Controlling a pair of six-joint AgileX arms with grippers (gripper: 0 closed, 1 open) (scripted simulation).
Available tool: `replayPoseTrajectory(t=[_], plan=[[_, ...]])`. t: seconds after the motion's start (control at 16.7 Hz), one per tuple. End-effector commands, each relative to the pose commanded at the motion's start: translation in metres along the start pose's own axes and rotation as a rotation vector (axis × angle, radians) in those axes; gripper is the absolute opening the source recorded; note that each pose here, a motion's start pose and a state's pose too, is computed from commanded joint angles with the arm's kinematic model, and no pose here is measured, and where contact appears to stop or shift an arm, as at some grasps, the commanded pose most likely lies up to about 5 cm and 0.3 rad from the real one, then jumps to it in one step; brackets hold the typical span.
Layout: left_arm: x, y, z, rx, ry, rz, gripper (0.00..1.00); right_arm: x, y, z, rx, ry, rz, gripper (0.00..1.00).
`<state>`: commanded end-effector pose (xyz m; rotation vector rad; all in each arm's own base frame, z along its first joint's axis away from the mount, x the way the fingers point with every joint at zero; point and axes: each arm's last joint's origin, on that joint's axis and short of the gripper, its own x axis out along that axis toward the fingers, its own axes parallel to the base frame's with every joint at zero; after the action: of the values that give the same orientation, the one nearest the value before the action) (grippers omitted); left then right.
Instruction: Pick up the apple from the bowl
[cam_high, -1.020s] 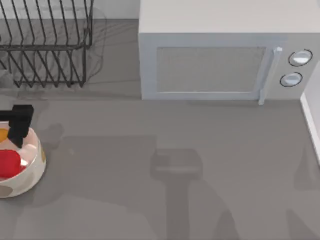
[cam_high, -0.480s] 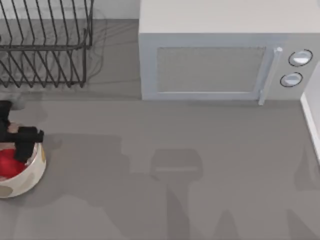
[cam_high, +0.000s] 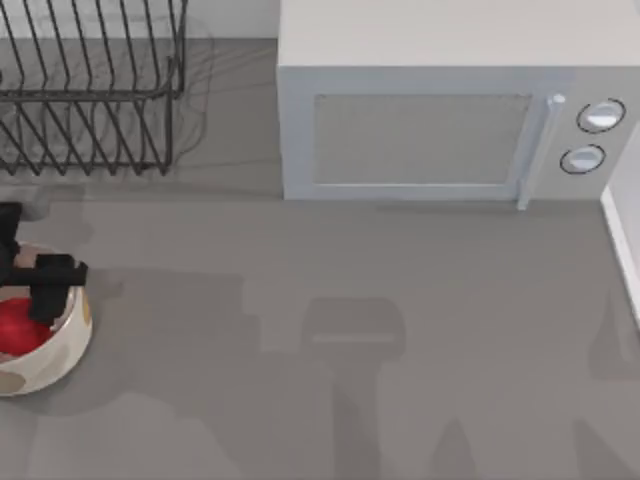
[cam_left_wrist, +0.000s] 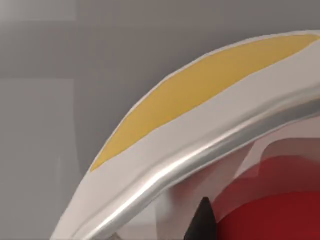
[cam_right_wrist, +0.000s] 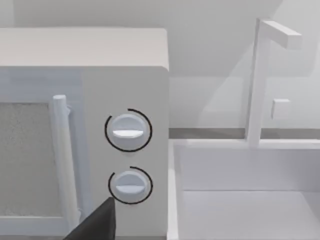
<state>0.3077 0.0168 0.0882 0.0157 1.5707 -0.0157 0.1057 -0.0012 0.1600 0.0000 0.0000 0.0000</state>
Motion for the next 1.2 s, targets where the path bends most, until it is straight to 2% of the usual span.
replayPoseTrajectory(t=[0.66,1.14,1.2], plan=[[0.0,0.0,0.0,0.0,0.0,0.0,0.02,0.0,0.0,0.0,0.0,0.0,0.0,1.0],[0.0,0.0,0.0,0.0,0.0,0.0,0.0,0.0,0.0,0.0,0.0,0.0,0.0,1.0],[-0.04,-0.001,-0.003,0.002,-0.084,-0.003,0.0,0.0,0.0,0.0,0.0,0.0,0.0,1.0]])
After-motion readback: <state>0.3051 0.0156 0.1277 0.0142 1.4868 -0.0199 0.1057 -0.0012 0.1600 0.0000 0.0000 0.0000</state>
